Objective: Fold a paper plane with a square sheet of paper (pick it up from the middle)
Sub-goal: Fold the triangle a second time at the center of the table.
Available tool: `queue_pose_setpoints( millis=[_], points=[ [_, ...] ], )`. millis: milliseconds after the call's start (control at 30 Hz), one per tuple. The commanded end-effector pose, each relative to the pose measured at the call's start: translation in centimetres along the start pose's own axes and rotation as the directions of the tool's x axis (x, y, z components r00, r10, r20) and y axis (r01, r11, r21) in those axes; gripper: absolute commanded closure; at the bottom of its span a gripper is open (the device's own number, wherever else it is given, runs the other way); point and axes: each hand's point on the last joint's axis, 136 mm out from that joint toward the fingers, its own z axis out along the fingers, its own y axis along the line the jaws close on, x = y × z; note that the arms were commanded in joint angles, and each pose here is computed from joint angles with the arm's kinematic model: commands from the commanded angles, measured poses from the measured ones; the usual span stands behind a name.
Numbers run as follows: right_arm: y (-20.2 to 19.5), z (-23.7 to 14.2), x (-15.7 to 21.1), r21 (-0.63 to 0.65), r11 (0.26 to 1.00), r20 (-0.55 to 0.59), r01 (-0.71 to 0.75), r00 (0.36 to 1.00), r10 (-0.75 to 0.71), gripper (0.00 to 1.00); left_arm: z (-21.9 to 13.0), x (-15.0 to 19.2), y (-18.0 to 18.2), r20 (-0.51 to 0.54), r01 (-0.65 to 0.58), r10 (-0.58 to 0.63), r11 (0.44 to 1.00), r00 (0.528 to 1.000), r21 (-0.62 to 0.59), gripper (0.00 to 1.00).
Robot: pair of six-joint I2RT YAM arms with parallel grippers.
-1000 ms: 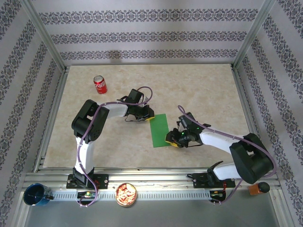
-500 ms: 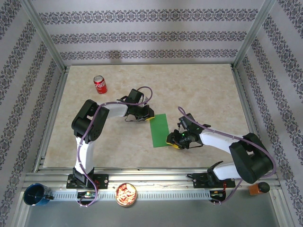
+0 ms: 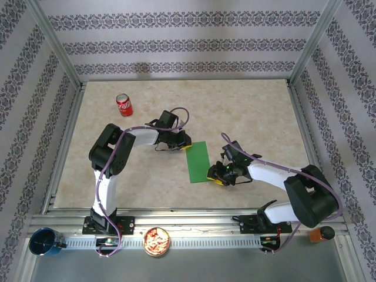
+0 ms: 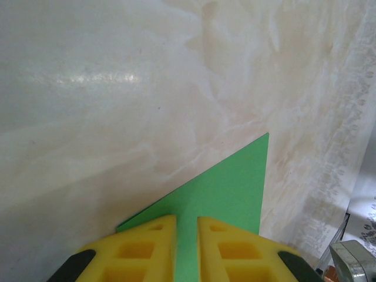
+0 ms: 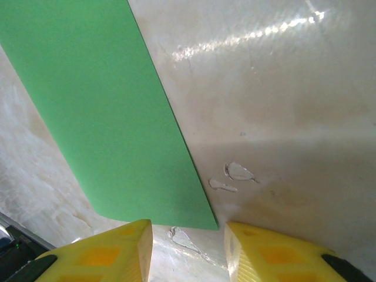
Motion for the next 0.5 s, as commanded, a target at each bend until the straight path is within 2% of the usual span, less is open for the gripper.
queue_pose_setpoints(
  millis=[0,467],
  points=[
    [1.9,0.6,-0.7,-0.071,0.997,0.000,0.034,0.999,-0.034,0.62,0.8,1.7,3.9,-0.058,0.094,-0.101,0.990,0.993,-0.105,0.82],
    [3.1,0.4,-1.4,-0.131,0.991,0.019,0.024,1.000,-0.022,0.63,0.9,1.8,3.9,-0.064,0.094,-0.101,0.990,0.993,-0.105,0.82]
  ],
)
